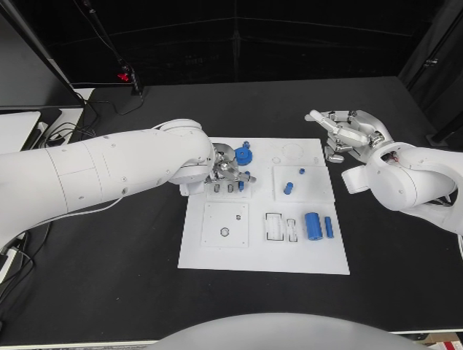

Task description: Assemble the parts on the task board

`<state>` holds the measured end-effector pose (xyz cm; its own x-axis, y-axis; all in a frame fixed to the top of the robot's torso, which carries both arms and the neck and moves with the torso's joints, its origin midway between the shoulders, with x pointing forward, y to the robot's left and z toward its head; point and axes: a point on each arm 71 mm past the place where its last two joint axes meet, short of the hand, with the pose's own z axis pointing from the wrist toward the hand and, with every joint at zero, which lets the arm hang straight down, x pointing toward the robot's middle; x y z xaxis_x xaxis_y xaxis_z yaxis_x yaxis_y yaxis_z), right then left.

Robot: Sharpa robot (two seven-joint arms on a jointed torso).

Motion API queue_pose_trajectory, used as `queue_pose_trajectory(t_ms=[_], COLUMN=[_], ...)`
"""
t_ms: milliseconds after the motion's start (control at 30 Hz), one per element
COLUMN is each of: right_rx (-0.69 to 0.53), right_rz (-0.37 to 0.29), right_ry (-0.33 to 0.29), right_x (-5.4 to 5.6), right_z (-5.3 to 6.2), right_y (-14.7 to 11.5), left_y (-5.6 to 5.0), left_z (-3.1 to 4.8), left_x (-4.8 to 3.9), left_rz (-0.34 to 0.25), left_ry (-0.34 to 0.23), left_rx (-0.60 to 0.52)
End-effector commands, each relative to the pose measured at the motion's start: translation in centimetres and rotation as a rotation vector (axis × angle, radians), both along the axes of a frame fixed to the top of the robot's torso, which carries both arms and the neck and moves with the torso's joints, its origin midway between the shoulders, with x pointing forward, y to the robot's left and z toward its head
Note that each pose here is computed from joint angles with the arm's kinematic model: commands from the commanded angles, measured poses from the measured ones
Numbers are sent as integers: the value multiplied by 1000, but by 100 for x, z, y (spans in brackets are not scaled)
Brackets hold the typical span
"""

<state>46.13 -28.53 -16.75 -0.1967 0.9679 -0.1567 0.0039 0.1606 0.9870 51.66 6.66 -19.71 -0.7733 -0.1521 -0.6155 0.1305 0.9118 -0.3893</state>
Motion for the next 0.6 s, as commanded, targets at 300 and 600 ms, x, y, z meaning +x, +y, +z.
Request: queue_pose_trajectory(t_ms=[300,600], right_rx=[4,2], right_rz=[5,3], right_ry=[1,5], right_x=[-2,-3], right_z=[-1,-6], right_y=[8,1], left_y=[4,-8], left_z=[-7,-6], left_x=[1,0], left_rz=[0,-1], left_ry=[11,9], left_rx=[26,23])
